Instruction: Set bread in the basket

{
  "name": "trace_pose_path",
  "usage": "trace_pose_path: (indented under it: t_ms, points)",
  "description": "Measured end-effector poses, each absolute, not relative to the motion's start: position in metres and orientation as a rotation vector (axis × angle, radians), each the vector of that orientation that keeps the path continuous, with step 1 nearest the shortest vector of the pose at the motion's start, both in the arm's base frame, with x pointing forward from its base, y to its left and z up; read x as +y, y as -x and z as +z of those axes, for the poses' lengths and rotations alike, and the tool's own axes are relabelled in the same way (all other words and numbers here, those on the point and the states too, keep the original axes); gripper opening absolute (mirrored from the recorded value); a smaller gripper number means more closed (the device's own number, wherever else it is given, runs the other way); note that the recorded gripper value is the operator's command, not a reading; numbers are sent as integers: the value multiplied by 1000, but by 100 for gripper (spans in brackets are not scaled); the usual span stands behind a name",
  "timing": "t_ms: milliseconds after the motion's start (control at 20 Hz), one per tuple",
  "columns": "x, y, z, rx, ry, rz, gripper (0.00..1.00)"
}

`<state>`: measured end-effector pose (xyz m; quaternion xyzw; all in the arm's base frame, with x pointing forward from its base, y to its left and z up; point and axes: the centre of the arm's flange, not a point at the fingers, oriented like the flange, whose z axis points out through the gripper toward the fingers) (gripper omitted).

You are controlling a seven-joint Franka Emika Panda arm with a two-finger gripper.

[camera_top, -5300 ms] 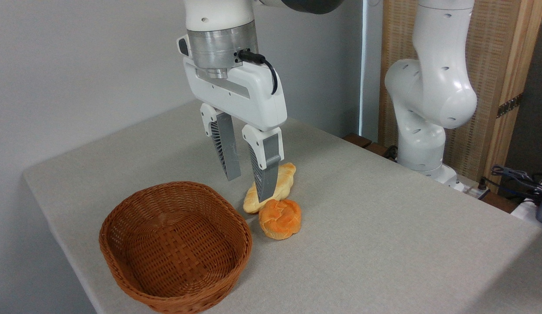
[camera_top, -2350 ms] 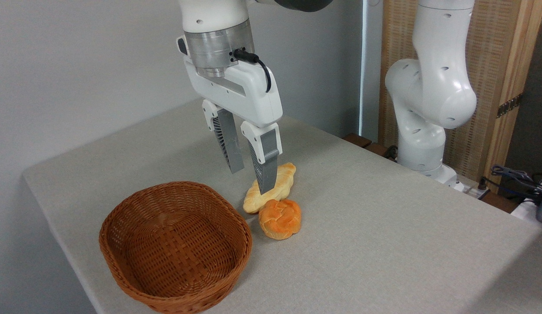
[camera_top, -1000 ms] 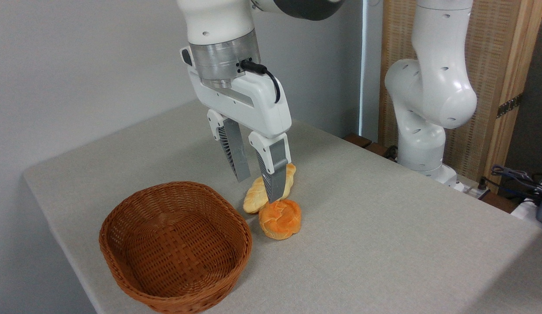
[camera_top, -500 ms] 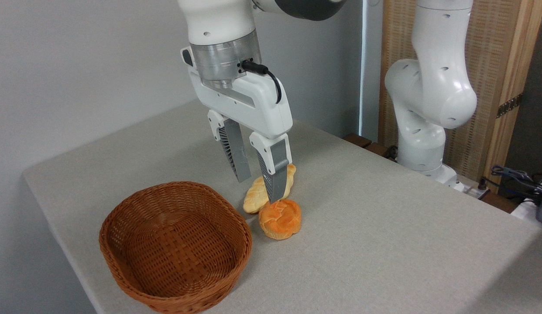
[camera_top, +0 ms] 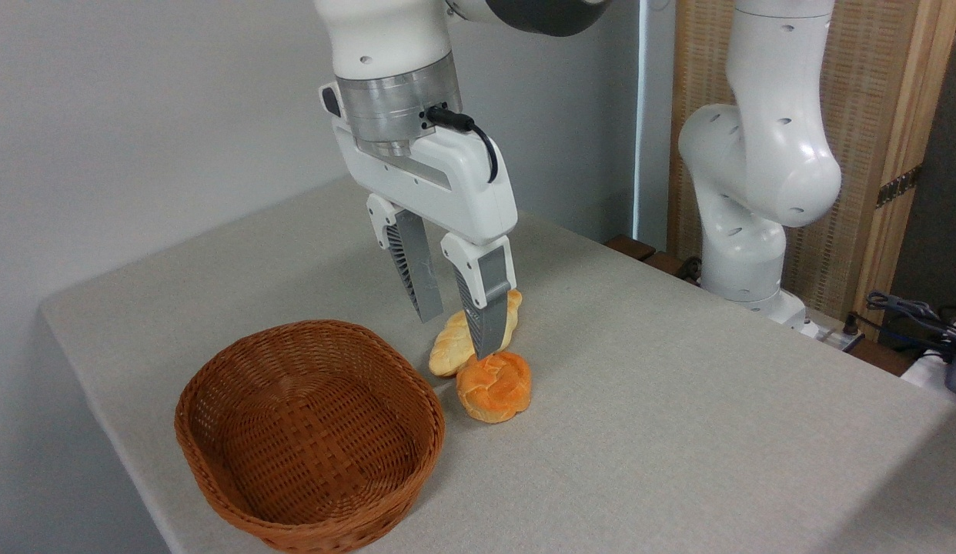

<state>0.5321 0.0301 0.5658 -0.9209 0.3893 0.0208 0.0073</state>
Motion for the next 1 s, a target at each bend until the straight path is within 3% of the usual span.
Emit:
trace_pose_path:
  t_ms: [1000]
  points:
    - [35,-530,570,1188,2906,43,100]
